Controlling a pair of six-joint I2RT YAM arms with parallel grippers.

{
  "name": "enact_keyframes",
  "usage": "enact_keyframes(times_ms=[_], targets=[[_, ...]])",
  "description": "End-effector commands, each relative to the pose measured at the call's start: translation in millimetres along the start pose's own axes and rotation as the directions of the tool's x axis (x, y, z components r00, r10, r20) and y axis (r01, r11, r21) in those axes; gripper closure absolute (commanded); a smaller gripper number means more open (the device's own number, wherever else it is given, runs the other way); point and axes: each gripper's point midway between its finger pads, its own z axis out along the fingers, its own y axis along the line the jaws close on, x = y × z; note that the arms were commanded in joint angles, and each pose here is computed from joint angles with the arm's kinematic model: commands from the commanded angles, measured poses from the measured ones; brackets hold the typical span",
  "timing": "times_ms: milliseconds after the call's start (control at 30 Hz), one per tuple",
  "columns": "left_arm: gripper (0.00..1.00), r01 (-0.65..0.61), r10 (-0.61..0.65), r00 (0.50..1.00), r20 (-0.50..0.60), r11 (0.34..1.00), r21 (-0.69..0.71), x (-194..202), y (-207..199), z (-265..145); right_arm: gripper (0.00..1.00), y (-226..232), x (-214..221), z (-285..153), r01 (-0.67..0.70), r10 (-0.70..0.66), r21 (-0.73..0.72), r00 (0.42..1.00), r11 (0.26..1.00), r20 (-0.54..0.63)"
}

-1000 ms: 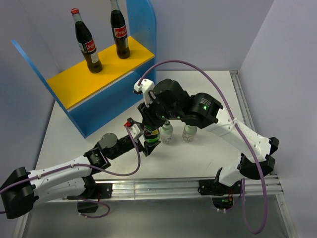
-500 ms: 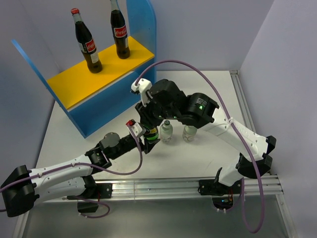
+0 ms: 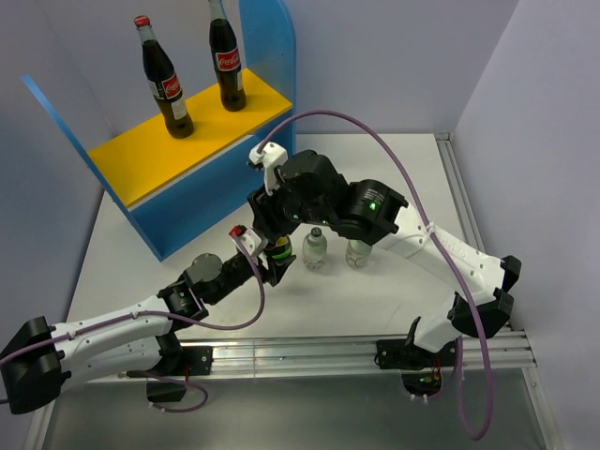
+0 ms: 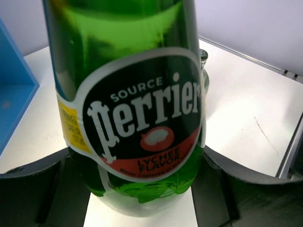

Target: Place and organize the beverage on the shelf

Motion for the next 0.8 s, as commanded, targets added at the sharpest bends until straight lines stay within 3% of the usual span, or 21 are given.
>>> enact_keyframes(times_ms=[0,167,367,433,533,633,767], targets=[[1.0,0.036,-0.029,0.985,0.171,0.999,-0.038,-49.5,6.5,-1.3,0.43,25.3,-39.4,-20.5,-0.084,0.1,-0.103,0.981,0.991,0.164],[1.0,0.042,-0.034,0.982,0.186,0.998,-0.038,-51.9,7.3,-5.7,0.4,8.2,-43.0,-23.5,-0.119,0.12,-0.015,0.973,0.993,0.2],[1.0,0.034,-0.024,0.988,0.153,0.997,-0.068,-45.4,12.0,-4.5,0.48,6.5,-54.9,-38.1,-0.146,0.147,-0.027,0.951,0.989,0.27],[1.0,0.033,-0.022,0.988,0.151,0.997,-0.071,-45.4,12.6,-4.7,0.53,-0.6,-54.9,-39.3,-0.148,0.14,0.006,0.949,0.989,0.281],[1.0,0.043,-0.033,0.986,0.165,0.997,-0.062,-48.6,11.6,-7.1,0.71,-25.8,-45.6,-35.0,-0.142,0.099,0.14,0.956,0.98,0.276],[1.0,0.05,-0.041,0.984,0.172,0.998,-0.047,-51.9,8.9,-9.0,0.8,-46.8,-32.2,-29.3,-0.118,0.052,0.255,0.967,0.96,0.251],[1.0,0.052,-0.044,0.982,0.182,0.998,-0.04,-56.2,7.8,-10.7,0.82,-54.2,-17.6,-16.0,-0.093,0.031,0.299,0.978,0.95,0.206]])
